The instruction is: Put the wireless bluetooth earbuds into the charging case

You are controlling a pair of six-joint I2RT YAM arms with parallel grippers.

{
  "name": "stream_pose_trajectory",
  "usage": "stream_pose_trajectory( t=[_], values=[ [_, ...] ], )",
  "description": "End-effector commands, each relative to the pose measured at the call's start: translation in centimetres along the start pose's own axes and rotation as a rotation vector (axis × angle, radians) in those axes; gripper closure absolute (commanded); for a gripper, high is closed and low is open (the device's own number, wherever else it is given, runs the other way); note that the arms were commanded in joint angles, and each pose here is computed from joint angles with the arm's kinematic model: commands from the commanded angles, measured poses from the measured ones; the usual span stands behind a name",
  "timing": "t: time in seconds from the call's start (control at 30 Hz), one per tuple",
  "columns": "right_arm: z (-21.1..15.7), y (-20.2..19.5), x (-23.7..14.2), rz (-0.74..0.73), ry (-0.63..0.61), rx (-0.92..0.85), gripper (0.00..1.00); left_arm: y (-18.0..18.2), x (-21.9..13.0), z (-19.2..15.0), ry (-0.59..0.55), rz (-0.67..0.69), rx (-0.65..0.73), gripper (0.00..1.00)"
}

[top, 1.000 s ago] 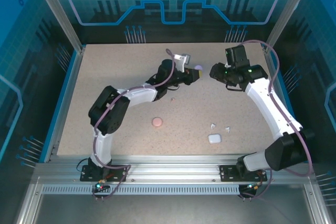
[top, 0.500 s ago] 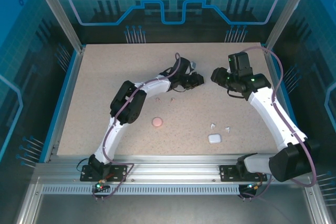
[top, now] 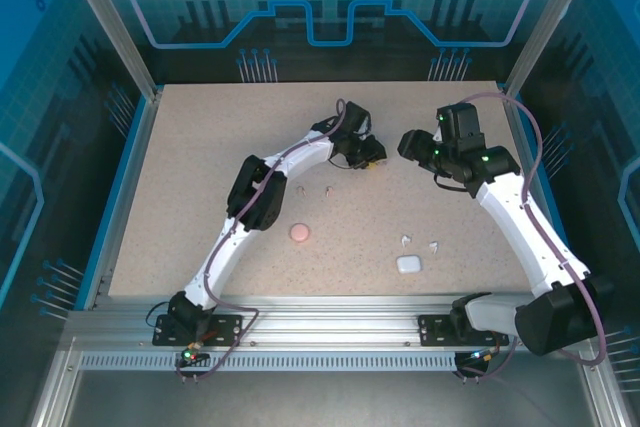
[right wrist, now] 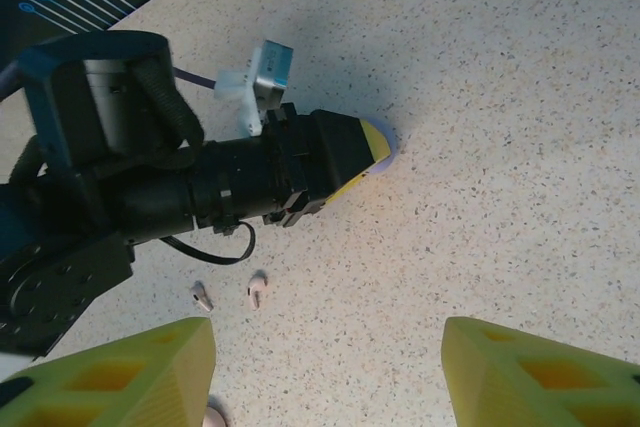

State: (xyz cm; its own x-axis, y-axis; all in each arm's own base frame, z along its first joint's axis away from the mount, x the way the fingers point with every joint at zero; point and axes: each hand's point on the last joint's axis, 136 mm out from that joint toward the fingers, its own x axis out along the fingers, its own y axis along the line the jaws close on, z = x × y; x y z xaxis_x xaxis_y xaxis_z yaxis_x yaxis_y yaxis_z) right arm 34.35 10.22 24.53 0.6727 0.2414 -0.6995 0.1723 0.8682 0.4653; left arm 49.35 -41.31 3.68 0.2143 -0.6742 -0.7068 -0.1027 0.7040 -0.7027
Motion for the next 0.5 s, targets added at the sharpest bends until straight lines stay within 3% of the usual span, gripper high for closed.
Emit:
stream_pose_trajectory(
  t=[0.0, 0.23, 0.47],
  values=[
    [0.4, 0.3, -1.0, 0.031, -0.011, 0.011, 0.35, 1.7, -0.2, -0.5, 0.029, 0.084, -0.074, 0.82],
    [0.5, 0.4, -1.3, 0.029, 0.000, 0.007, 0.31, 2.2, -1.5, 0.0, -0.007, 0.151, -0.107, 0.60],
    [0.5, -0.1, -1.9, 0.016, -0.003, 0.004, 0.28, -1.4, -6.5, 2.0, -0.108, 0.129, -0.023, 0.29]
  ],
)
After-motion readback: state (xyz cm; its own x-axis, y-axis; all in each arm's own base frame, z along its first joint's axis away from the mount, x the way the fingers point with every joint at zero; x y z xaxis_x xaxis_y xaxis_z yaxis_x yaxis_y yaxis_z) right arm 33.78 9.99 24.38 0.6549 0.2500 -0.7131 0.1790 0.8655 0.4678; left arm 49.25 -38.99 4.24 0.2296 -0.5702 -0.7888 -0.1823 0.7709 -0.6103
